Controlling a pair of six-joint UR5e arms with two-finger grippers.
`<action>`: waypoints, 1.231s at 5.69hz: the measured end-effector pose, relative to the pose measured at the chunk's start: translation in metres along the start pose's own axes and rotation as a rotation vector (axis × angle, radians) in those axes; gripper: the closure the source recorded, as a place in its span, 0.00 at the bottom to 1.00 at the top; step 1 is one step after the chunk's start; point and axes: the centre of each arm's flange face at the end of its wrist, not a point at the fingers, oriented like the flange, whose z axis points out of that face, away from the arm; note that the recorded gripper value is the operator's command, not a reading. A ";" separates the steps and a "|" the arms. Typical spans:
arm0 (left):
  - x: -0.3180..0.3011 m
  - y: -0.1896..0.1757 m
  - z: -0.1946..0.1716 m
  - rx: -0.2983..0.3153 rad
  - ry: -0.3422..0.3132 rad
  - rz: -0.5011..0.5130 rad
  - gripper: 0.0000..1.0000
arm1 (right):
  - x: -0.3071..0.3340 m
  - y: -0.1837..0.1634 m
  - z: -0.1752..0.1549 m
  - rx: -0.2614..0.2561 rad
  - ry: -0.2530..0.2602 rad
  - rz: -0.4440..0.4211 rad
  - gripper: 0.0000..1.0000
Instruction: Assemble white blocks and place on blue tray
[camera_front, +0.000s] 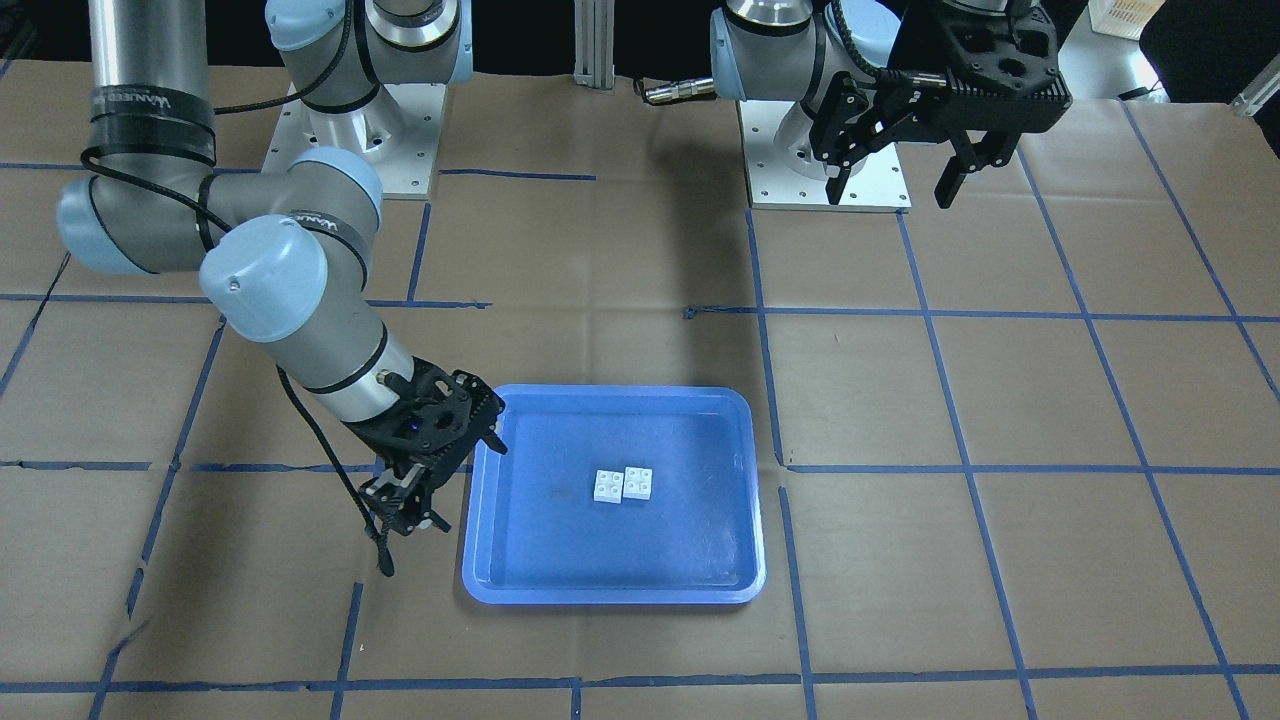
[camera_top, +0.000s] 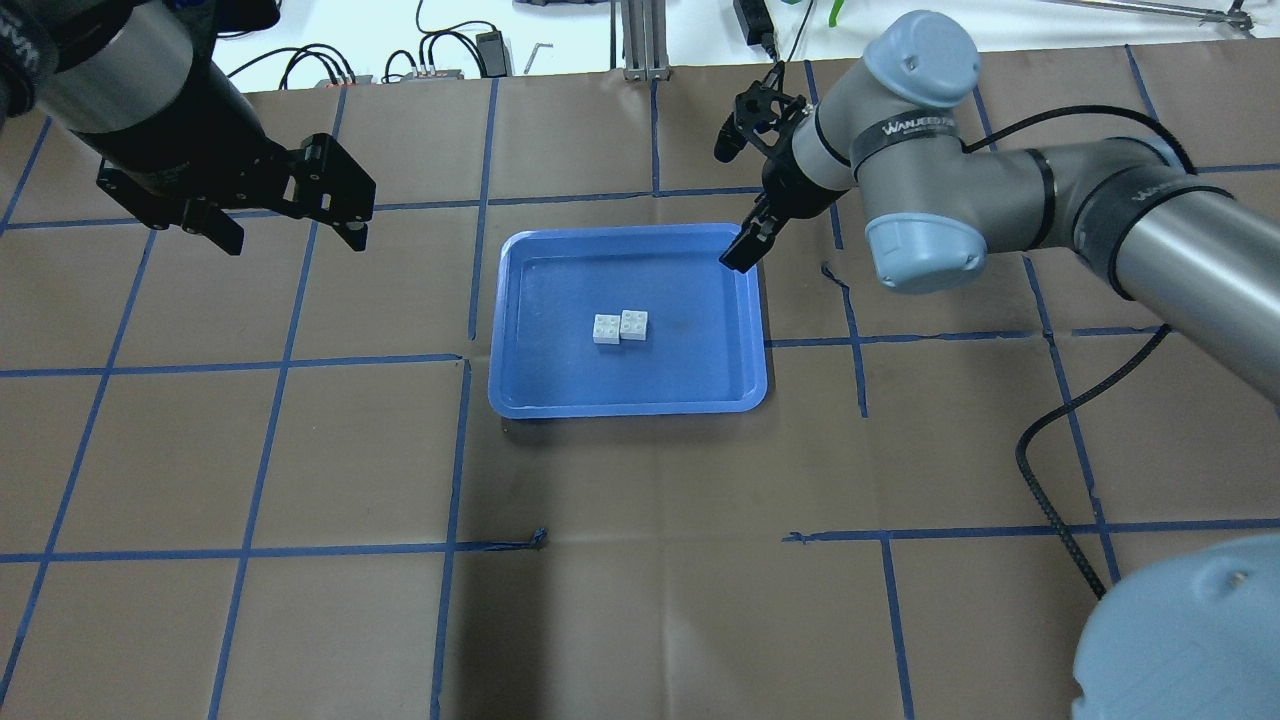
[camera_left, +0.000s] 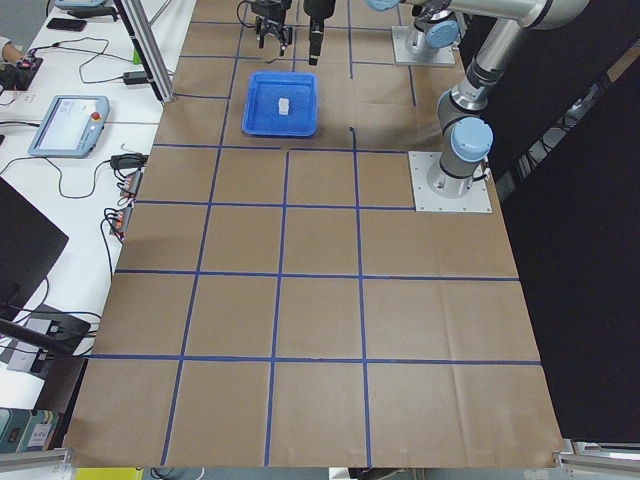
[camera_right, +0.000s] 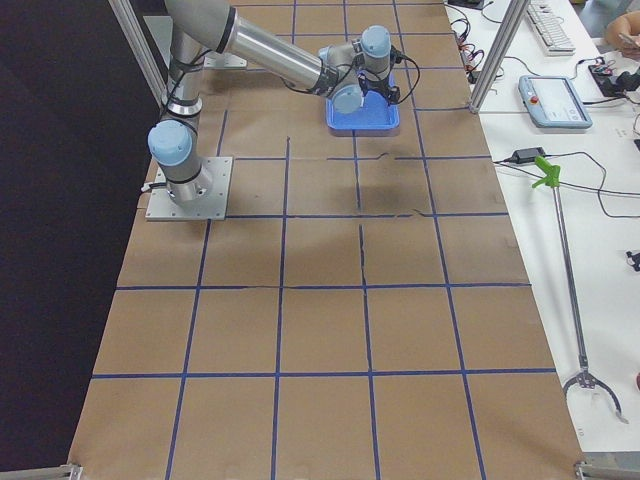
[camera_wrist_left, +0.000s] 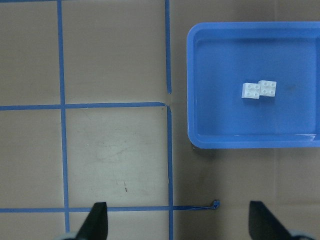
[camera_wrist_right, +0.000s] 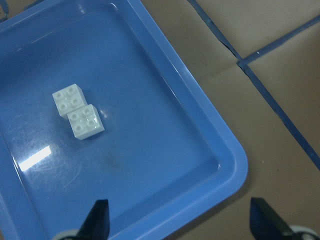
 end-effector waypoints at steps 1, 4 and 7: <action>0.000 0.000 0.000 0.000 0.000 0.000 0.01 | 0.012 0.005 -0.042 -0.085 -0.013 0.108 0.00; 0.000 0.000 0.000 0.000 -0.001 0.000 0.01 | 0.002 0.027 -0.151 -0.334 0.073 0.601 0.00; 0.000 0.000 0.001 -0.002 -0.001 0.000 0.01 | -0.038 0.028 -0.235 -0.385 0.188 0.962 0.00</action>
